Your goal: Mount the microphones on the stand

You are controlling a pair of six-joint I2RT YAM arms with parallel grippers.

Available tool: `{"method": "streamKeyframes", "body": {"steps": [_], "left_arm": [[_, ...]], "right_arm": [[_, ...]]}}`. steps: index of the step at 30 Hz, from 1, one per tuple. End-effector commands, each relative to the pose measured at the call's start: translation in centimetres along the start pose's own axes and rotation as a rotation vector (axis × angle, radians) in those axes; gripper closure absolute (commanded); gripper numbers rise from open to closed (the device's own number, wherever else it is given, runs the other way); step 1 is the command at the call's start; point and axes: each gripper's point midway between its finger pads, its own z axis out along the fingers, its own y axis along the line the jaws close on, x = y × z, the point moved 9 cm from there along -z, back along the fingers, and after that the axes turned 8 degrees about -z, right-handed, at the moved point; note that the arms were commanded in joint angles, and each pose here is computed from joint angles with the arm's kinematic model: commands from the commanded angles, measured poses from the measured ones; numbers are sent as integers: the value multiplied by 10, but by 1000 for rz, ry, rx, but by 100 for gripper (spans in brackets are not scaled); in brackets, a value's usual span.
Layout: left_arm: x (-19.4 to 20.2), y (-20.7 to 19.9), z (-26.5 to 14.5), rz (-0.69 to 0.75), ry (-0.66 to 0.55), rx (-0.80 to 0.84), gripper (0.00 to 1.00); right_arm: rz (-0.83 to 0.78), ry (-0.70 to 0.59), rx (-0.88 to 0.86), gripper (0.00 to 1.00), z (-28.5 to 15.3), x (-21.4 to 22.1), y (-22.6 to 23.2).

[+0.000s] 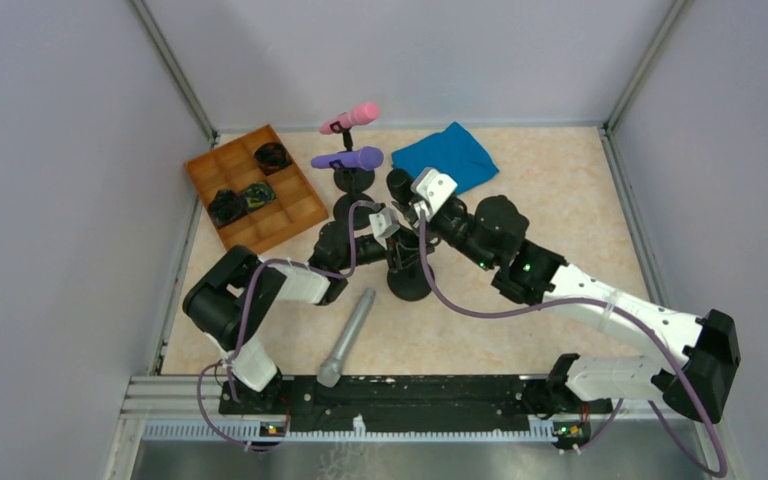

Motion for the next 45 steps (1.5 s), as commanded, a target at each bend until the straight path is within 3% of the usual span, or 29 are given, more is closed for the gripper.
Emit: {"method": "streamKeyframes", "body": {"steps": [1, 10, 22, 33, 45], "left_arm": [[-19, -6, 6, 68, -75, 81, 100], [-19, -6, 7, 65, -83, 81, 100], [-19, -6, 6, 60, -90, 82, 100], [-18, -7, 5, 61, -96, 80, 100], [-17, -7, 3, 66, -98, 72, 100]], "right_arm": [[-68, 347, -69, 100, -14, 70, 22], [35, 301, -119, 100, -10, 76, 38], [106, 356, -102, 100, -21, 94, 48], [87, 559, -139, 100, -30, 115, 55], [79, 697, -188, 100, -38, 141, 69]]}}
